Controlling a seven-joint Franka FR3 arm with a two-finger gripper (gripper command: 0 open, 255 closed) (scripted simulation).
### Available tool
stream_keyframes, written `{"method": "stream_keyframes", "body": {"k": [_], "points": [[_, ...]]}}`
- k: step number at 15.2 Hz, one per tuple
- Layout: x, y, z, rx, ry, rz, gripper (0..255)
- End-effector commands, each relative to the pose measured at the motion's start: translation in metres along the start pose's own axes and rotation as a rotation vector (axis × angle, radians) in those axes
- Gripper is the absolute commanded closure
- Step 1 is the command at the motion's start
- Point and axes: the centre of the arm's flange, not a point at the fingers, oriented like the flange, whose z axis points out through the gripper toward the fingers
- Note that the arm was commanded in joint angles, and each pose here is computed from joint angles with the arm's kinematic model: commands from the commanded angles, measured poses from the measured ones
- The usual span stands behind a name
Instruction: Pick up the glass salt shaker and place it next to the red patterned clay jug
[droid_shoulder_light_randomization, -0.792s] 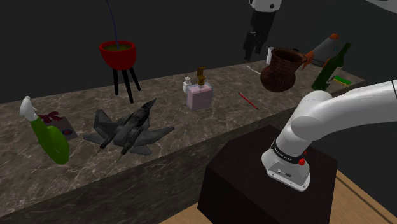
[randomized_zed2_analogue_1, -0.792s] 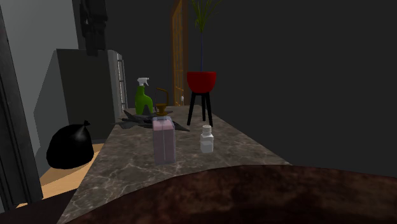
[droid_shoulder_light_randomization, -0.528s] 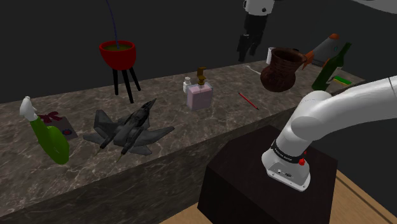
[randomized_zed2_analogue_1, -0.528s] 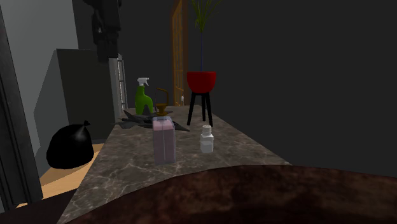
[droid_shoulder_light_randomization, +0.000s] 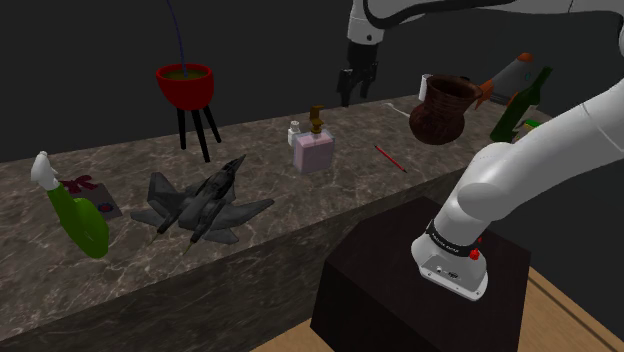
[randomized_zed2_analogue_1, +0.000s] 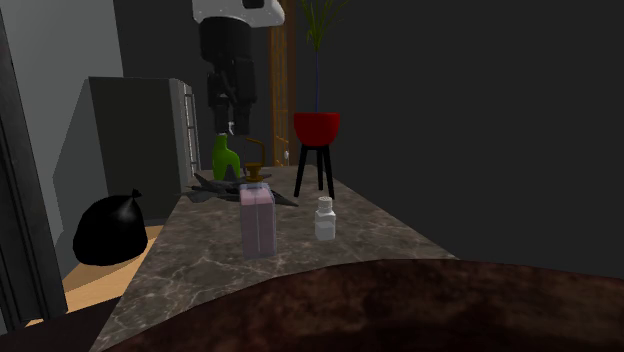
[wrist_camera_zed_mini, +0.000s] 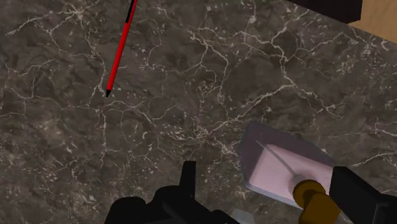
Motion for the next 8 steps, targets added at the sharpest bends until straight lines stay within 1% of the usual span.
{"method": "stream_keyframes", "body": {"k": [1,8], "points": [[0.023,-0.004,0.013,0.005,0.003,0.008,0],[0.101,-0.015,0.060,0.020,0.009,0.035,0]]}}
